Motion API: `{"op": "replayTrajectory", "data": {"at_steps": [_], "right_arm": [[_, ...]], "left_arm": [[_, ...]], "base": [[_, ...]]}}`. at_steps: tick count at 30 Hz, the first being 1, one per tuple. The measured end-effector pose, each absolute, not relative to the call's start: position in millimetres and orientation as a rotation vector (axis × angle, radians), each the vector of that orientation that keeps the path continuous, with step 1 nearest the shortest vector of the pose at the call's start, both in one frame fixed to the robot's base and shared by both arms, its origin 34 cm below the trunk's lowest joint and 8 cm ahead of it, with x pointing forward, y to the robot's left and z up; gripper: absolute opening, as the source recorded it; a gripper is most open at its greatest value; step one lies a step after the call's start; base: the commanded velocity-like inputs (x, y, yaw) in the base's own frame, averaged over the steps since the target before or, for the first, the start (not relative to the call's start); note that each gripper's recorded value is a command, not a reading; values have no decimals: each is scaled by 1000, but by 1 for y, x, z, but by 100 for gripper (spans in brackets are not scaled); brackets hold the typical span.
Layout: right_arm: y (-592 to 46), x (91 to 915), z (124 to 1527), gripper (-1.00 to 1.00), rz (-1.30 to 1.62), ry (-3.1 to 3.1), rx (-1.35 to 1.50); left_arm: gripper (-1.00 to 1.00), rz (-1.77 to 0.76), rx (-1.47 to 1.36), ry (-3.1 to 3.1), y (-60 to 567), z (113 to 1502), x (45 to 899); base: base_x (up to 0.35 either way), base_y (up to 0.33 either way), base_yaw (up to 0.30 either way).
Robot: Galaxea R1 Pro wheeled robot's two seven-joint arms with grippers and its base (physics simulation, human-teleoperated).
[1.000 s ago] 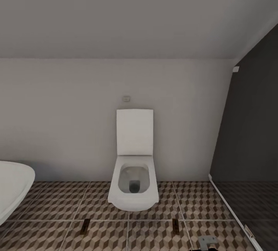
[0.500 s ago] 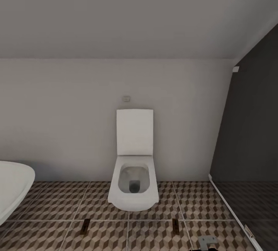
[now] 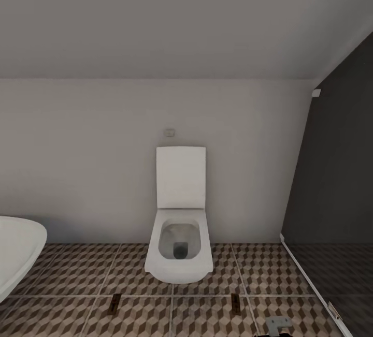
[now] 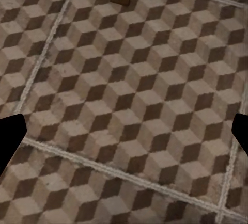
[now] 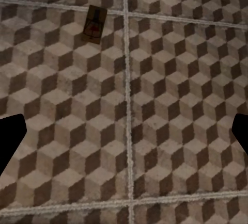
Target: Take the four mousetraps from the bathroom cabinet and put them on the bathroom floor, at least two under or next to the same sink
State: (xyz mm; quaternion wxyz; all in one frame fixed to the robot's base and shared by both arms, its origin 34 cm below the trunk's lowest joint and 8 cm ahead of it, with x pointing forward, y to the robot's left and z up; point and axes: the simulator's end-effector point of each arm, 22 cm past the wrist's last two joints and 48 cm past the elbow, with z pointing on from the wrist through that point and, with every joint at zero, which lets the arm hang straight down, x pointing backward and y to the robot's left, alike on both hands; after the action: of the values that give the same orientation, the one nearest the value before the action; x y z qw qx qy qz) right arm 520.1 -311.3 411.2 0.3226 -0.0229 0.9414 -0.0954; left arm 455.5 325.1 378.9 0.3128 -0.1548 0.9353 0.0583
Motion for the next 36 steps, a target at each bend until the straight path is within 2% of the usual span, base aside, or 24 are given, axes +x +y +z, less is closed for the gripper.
{"op": "replayTrajectory", "data": {"at_steps": [14, 23, 36], "right_arm": [[-311, 520, 411, 100, -250, 2471, -60], [-311, 520, 411, 100, -251, 2471, -60], [-311, 520, 411, 100, -250, 2471, -60]], "left_arm": [[100, 140, -409, 2465, 320, 379, 456], [100, 56, -401, 2489, 271, 373, 451], [100, 52, -403, 2503, 265, 369, 442]], "base": [[0, 0, 0], [0, 0, 0], [0, 0, 0]]}}
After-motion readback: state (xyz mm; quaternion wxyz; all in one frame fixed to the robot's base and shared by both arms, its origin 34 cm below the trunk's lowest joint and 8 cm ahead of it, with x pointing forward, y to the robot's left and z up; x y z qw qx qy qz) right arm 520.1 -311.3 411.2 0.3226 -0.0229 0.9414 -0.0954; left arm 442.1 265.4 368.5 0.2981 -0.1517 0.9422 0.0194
